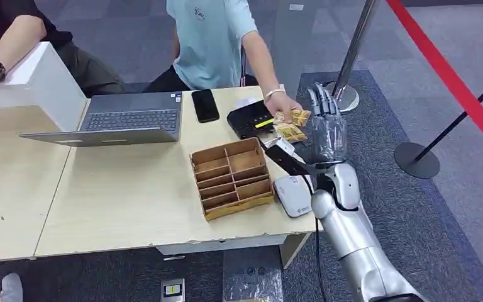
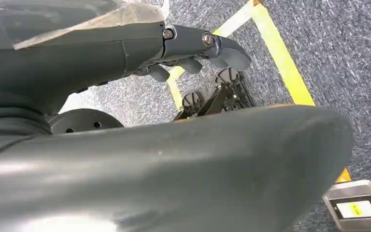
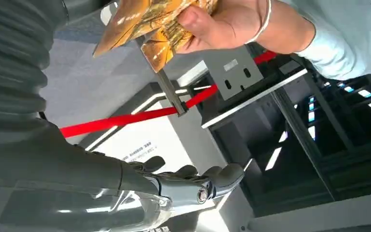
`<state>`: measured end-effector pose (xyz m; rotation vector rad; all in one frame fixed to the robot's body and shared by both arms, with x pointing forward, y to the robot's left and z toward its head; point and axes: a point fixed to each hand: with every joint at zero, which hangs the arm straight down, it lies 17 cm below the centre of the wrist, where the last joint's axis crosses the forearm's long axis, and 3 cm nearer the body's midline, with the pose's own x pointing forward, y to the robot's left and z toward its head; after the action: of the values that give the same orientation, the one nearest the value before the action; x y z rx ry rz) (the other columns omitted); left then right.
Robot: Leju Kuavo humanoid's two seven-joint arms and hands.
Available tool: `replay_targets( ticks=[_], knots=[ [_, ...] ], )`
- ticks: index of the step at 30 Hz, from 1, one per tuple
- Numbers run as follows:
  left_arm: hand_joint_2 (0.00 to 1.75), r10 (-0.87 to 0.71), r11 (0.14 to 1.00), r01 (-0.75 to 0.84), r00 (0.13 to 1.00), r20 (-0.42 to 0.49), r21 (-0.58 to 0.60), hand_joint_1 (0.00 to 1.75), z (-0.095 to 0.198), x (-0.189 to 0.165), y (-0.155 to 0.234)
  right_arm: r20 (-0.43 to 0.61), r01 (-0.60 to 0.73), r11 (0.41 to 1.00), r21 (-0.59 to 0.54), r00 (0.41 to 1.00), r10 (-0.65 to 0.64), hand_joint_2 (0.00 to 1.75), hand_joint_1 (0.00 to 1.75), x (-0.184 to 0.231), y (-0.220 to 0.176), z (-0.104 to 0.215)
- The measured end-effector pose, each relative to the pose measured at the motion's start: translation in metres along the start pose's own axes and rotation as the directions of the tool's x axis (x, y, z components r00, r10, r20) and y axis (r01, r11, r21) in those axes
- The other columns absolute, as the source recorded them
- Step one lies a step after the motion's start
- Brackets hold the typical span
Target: Pass the card to the sensor for recognition and then transmit it.
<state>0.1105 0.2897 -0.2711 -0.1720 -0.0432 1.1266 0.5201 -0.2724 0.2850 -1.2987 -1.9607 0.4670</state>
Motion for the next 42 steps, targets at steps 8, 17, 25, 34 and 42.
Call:
replay_targets(
  ticks=[8, 17, 25, 34, 42],
  knots=[
    [0.00, -0.008, 1.000, 0.007, 1.000, 0.005, 0.002, 0.00, 0.000, 0.000, 0.001, 0.030, 0.009, 1.000, 0.007, 1.000, -0.010, 1.75, 1.75, 0.005, 0.002, 0.007],
    [0.00, -0.001, 1.000, 0.001, 1.000, 0.013, 0.003, 0.00, 0.000, 0.002, 0.002, 0.039, 0.018, 1.000, 0.006, 0.999, -0.018, 1.75, 1.75, 0.007, 0.001, 0.011],
    [0.00, 0.010, 1.000, -0.010, 1.000, 0.016, 0.001, 0.00, 0.000, 0.002, 0.002, 0.020, 0.039, 0.999, 0.015, 0.999, -0.039, 1.75, 1.75, 0.003, 0.003, 0.018],
    [0.00, 0.056, 0.998, -0.055, 0.998, 0.040, -0.010, 0.00, 0.000, 0.007, 0.001, -0.110, 0.143, 0.989, 0.045, 0.984, -0.137, 1.75, 1.75, -0.022, 0.017, 0.041],
    [0.00, 0.089, 0.996, -0.088, 0.995, 0.049, -0.020, 0.00, 0.000, 0.007, -0.002, -0.247, 0.225, 0.968, 0.113, 0.950, -0.192, 1.75, 1.75, -0.057, 0.048, 0.086]
  ],
)
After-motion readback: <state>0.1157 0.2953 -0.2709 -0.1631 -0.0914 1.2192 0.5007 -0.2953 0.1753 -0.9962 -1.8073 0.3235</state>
